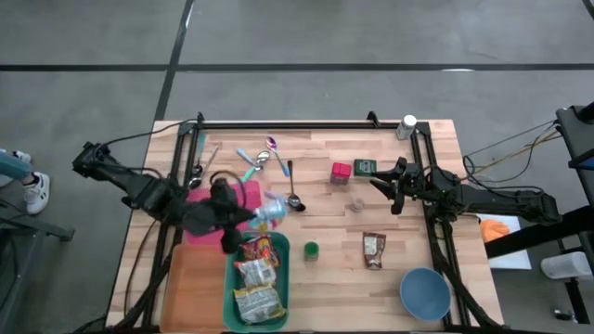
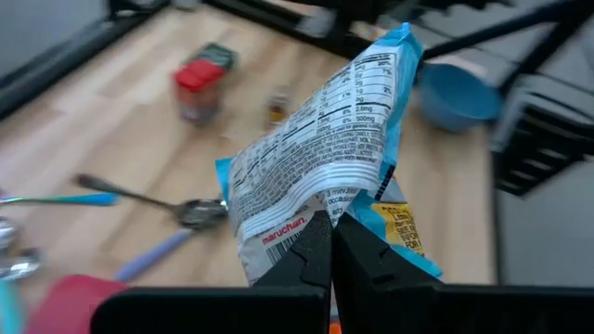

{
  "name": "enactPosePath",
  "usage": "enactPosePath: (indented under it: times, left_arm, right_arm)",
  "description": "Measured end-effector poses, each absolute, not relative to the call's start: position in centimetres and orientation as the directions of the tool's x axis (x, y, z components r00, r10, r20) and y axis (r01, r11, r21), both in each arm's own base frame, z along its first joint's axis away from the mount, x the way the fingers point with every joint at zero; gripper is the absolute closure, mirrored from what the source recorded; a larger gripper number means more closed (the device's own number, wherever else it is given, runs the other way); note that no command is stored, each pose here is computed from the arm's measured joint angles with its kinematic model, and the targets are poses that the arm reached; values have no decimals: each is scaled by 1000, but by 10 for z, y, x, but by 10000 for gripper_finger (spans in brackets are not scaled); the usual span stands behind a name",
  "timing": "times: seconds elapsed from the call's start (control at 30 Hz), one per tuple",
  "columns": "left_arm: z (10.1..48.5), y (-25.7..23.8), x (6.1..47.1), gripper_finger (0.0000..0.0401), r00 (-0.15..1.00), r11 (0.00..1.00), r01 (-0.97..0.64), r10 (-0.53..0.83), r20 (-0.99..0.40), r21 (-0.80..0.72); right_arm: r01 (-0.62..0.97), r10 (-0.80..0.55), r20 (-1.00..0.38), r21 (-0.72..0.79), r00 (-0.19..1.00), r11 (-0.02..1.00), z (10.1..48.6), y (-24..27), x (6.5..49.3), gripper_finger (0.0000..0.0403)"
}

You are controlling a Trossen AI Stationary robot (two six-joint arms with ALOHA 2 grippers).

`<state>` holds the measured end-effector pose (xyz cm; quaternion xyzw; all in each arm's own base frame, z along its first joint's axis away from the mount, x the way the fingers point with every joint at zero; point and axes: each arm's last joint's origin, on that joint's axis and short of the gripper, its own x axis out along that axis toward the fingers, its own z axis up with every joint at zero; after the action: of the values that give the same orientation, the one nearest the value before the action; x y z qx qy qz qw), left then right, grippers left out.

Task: Pick & Place Food Item
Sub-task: Put the light blue noodle pack into the green bin

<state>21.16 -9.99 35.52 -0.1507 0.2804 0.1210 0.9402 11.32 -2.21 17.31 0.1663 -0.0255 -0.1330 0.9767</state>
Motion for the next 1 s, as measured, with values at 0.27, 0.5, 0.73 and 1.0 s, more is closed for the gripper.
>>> enactPosePath:
  times: [0.27,0.5,0.73,1.0]
  left_arm:
    - [357,-140,195,401,847,934,-173,-21,-531,-313]
    - [356,-162,187,401,852,909,-128,-104,-513,-396]
    - [339,-183,200,401,826,905,-122,-135,-547,-407]
    - [309,-205,214,401,749,880,-189,-157,-644,-435]
  right_arm:
    - [251,-268,6,332,963,909,173,-22,113,261]
    - [252,-269,6,332,963,909,173,-22,113,261]
    - [252,-269,6,332,963,909,173,-22,113,261]
    - [251,-269,6,332,963,909,173,-22,113,261]
